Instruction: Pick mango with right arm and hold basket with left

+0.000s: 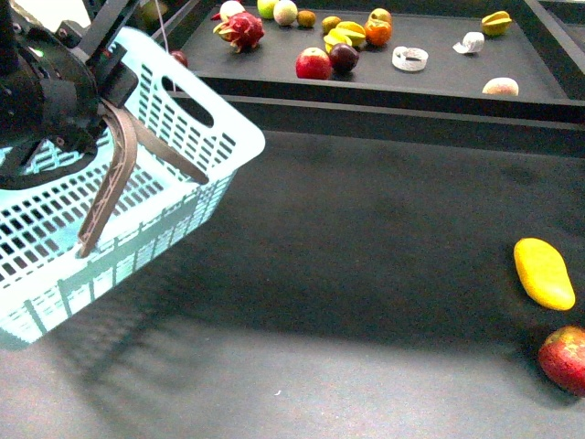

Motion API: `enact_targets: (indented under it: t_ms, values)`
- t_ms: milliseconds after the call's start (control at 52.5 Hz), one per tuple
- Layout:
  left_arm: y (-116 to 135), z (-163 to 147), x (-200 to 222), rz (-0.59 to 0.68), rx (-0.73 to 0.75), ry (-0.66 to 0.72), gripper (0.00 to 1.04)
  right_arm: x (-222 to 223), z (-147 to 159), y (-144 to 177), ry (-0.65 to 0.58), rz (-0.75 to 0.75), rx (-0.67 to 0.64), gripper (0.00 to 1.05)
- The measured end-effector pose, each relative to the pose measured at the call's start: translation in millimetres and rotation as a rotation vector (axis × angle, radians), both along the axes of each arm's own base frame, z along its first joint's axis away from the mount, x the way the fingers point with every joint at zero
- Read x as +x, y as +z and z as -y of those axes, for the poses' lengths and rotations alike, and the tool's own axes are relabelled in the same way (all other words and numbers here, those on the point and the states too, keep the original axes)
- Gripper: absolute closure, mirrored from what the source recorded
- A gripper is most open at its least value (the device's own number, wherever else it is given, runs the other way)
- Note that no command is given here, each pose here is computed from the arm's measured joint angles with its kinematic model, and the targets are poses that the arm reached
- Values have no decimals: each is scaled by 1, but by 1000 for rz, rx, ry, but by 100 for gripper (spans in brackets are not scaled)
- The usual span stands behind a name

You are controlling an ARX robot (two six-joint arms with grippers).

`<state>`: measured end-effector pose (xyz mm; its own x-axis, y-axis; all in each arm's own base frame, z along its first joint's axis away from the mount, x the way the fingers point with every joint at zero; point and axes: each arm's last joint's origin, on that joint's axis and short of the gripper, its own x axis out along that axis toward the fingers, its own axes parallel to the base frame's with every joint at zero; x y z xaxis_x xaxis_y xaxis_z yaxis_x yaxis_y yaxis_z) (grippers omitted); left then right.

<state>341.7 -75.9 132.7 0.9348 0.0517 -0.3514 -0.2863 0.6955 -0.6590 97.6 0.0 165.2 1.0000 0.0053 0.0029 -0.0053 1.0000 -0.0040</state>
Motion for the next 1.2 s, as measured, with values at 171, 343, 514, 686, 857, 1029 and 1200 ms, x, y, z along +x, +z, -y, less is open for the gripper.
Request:
enact_targets:
  t_ms: [171, 343, 514, 686, 857, 1029, 1200]
  values:
    - [22, 16, -22, 101, 120, -150, 99, 0, 0, 0, 0, 0, 0, 8]
    - [26, 38, -41, 146, 209, -323, 99, 0, 0, 0, 0, 0, 0, 8]
    - [24, 63, -58, 215, 287, -448, 99, 0, 0, 0, 0, 0, 0, 8]
    - [25, 82, -69, 263, 316, -524, 99, 0, 0, 0, 0, 0, 0, 8]
    - [2, 101, -92, 234, 350, -643, 99, 0, 0, 0, 0, 0, 0, 8]
    - [-5, 109, -104, 231, 366, -706, 99, 0, 0, 0, 0, 0, 0, 8]
    - [-6, 112, -111, 250, 379, -724, 99, 0, 0, 0, 0, 0, 0, 8]
